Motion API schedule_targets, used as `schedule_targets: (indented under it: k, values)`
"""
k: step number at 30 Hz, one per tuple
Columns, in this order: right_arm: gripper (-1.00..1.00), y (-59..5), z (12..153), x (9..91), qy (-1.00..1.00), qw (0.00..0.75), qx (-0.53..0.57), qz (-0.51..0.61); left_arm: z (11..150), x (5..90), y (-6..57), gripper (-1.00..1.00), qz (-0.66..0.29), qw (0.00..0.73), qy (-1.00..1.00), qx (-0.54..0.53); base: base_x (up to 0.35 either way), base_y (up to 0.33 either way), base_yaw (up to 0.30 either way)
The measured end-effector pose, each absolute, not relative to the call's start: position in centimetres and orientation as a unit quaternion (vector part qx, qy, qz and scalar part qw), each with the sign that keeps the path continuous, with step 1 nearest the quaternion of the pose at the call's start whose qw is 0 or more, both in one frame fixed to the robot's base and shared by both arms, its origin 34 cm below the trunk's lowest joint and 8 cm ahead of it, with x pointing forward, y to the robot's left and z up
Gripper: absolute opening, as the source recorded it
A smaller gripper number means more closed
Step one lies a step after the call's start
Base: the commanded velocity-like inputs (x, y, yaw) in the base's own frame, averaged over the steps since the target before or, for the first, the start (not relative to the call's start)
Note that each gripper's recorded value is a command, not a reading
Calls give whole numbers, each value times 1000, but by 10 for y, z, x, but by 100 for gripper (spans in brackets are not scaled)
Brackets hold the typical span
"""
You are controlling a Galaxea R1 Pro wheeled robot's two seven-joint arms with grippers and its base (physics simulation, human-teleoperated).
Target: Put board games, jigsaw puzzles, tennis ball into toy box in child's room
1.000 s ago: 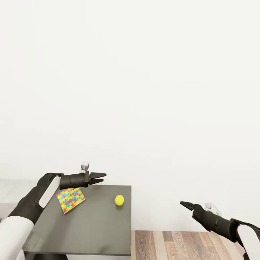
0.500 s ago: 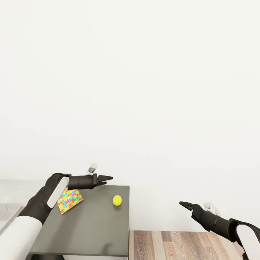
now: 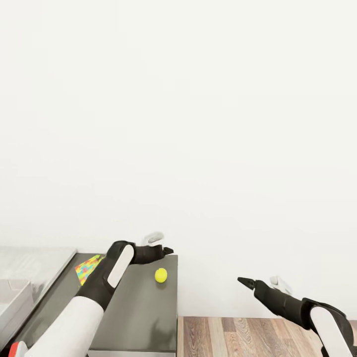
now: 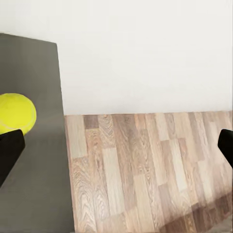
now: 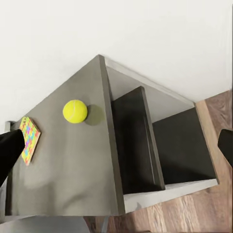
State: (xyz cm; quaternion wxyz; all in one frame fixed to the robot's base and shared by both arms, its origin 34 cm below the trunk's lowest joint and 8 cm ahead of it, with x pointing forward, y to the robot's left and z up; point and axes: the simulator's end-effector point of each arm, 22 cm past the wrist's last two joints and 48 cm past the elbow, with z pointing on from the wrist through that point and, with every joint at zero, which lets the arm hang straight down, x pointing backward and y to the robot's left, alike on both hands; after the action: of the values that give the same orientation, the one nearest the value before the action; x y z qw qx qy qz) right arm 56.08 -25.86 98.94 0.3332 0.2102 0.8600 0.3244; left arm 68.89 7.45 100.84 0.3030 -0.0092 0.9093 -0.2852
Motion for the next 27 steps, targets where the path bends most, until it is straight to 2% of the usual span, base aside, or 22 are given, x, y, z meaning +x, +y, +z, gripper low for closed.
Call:
schedule_targets:
  k: [7,16,27]
  values:
    - [100,-270,983,563,867,344,208,293,967,673,47,100,-235,269,934,-2,0,0,0]
    - [100,-272,982,563,868,345,211,290,978,693,55,100,-203,299,932,4,0,0,0]
    - [100,-272,980,563,869,343,210,288,975,694,57,100,-203,298,933,1,0,0,0]
